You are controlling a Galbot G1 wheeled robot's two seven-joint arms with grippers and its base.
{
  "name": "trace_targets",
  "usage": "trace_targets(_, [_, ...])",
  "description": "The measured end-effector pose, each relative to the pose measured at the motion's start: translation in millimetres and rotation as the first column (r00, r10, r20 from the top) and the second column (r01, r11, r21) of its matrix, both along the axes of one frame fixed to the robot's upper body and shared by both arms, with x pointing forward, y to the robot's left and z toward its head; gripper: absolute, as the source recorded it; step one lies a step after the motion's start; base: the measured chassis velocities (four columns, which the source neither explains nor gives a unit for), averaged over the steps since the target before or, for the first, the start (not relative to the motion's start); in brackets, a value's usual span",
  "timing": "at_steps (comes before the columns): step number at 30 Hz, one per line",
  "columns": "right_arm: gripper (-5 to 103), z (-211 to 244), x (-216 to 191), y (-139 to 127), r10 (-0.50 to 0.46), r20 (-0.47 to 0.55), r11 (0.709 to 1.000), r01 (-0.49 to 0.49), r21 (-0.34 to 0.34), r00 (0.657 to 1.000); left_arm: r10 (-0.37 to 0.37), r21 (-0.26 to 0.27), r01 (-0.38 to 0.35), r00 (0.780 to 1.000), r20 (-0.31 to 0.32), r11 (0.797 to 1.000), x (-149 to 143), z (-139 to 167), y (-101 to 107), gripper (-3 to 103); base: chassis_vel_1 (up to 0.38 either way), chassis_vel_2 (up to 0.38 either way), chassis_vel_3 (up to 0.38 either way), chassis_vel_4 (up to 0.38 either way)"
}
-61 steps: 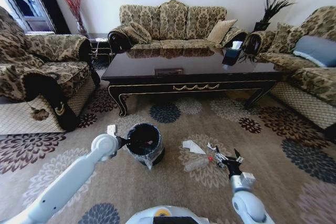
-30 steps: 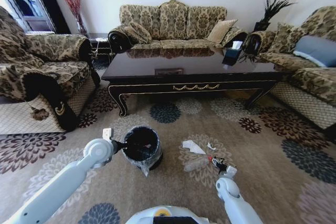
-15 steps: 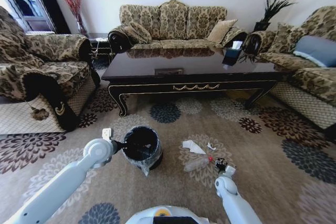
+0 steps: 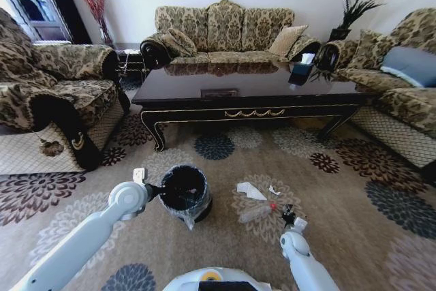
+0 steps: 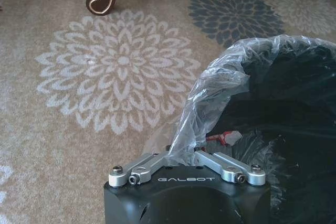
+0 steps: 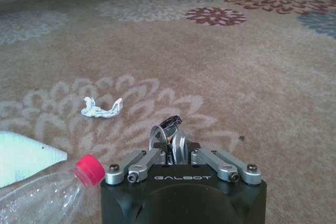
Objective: Move to the front of the table and pick up the trash from the floor, then place it into the trash bin.
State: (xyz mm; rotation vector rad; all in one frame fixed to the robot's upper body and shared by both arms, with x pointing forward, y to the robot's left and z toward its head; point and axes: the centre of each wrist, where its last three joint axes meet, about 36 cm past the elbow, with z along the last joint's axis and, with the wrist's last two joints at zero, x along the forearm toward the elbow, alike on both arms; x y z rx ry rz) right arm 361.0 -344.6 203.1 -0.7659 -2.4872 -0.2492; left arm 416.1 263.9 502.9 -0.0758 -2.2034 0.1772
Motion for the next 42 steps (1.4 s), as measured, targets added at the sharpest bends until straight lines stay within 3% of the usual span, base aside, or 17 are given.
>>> trace_targets(14, [16, 56.0, -17.8, -9.0, 0.030, 0.091, 1.000, -0.030, -0.004, 0.995, -0.052, -0.004, 0.052, 0.998, 0.022, 0.999, 4.4, 10.6, -17.6, 0, 0.000, 0.000, 0.000, 0.000])
trace_targets(21, [16, 129.0, -37.5, 4.7, 0.101, 0.223, 0.995, -0.098, -0.028, 0.969, -0.101, -0.049, 0.103, 0.994, 0.043, 0.994, 19.9, 22.5, -50.3, 0, 0.000, 0.000, 0.000, 0.000])
trace_targets(26, [16, 179.8, -47.6, 16.8, 0.157, 0.297, 0.988, -0.148, -0.053, 0.942, -0.155, -0.069, 0.159, 0.986, 0.055, 0.985, 37.4, 25.2, -79.7, 0, 0.000, 0.000, 0.000, 0.000])
trace_targets(30, [16, 223.0, -67.9, 30.1, 0.221, 0.353, 0.975, -0.204, -0.085, 0.909, -0.218, -0.053, 0.219, 0.975, 0.037, 0.974, 56.2, 17.7, -113.8, 0, 0.000, 0.000, 0.000, 0.000])
trace_targets(32, [16, 229.2, -71.9, 32.3, 0.232, 0.361, 0.973, -0.213, -0.093, 0.903, -0.226, -0.047, 0.228, 0.974, 0.031, 0.973, 60.5, 15.4, -120.3, 0, 0.000, 0.000, 0.000, 0.000])
trace_targets(36, [16, 253.2, -93.2, 42.9, 0.316, 0.395, 0.948, -0.267, -0.175, 0.863, -0.253, 0.003, 0.253, 0.967, 0.005, 0.967, 92.1, 7.0, -157.2, 0, 0.000, 0.000, 0.000, 0.000])
trace_targets(38, [16, 254.5, -94.8, 43.7, 0.323, 0.397, 0.945, -0.271, -0.183, 0.859, -0.254, 0.007, 0.254, 0.967, 0.003, 0.967, 94.6, 6.5, -160.4, 0, 0.000, 0.000, 0.000, 0.000])
trace_targets(40, [16, 262.3, -102.2, 49.0, 0.388, 0.413, 0.919, -0.313, -0.239, 0.824, -0.277, 0.025, 0.277, 0.961, -0.011, 0.961, 110.9, 7.1, -188.3, 0, 0.000, 0.000, 0.000, 0.000])
trace_targets(42, [16, 263.4, -103.8, 50.0, 0.414, 0.418, 0.907, -0.328, -0.263, 0.809, -0.287, 0.032, 0.287, 0.958, -0.012, 0.957, 114.2, 8.3, -197.4, 0, 0.000, 0.000, 0.000, 0.000])
